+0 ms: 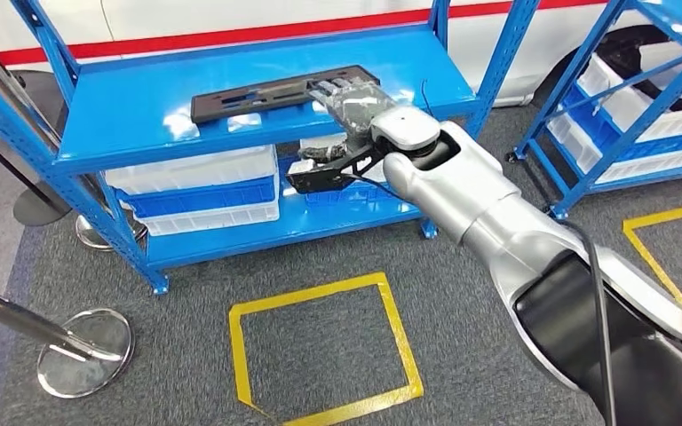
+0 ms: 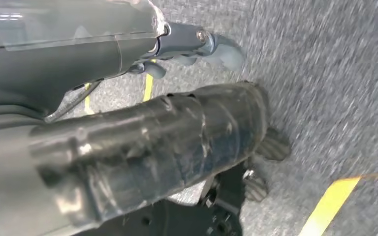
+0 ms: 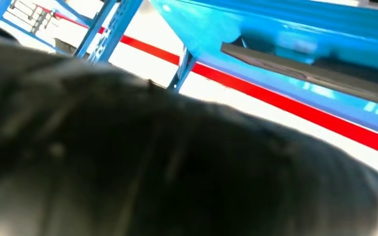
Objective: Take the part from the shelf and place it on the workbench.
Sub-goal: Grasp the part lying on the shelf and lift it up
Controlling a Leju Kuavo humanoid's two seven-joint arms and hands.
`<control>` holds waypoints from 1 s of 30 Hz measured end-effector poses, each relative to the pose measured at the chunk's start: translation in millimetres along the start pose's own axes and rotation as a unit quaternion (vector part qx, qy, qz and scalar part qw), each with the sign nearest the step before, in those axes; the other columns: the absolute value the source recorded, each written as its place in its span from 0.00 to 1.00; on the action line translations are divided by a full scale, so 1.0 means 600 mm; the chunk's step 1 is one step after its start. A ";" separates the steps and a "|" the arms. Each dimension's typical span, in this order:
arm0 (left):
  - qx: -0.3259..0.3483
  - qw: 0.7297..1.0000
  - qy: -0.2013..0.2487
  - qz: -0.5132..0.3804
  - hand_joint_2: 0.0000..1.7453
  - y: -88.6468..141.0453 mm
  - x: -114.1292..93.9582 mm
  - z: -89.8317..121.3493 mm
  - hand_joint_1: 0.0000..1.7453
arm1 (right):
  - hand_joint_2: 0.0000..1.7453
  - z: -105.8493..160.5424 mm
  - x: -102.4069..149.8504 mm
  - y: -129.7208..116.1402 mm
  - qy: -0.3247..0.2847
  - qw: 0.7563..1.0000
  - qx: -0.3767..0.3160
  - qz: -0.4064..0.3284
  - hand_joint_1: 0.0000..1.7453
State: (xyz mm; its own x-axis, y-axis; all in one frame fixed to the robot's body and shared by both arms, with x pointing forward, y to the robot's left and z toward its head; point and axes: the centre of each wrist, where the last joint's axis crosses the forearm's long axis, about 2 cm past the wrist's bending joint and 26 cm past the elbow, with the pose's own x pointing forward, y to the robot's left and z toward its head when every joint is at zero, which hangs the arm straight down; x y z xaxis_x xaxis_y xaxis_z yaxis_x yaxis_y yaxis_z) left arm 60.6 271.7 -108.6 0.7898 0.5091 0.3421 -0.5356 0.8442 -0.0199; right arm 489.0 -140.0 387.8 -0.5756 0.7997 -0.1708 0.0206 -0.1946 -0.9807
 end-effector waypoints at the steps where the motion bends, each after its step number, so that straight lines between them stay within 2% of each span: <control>1: 0.000 1.000 0.000 0.000 0.00 0.000 0.001 0.000 0.00 | 0.00 0.000 0.001 0.000 0.000 1.000 0.000 0.000 0.00; 17: 0.002 1.000 -0.001 -0.011 0.00 0.007 0.003 -0.001 0.00 | 0.00 -0.007 0.017 0.026 -0.008 1.000 0.025 0.015 0.00; 24: 0.001 1.000 0.000 -0.017 0.00 0.008 0.002 -0.001 0.00 | 0.00 -0.003 0.013 0.056 -0.007 0.999 0.044 0.015 0.00; 30: 0.001 1.000 0.002 -0.019 0.00 0.008 0.002 -0.001 0.00 | 0.00 0.000 0.004 0.062 -0.003 0.999 0.049 0.016 0.00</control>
State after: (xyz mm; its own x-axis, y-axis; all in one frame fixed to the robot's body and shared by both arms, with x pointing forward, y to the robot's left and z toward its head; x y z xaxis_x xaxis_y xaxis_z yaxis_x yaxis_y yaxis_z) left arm 59.2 276.4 -108.9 0.8108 0.4771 0.3390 -0.5056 0.8628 -0.0049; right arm 488.3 -145.2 350.7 -0.5814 0.7883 -0.2013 -0.0407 -0.2752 -0.9605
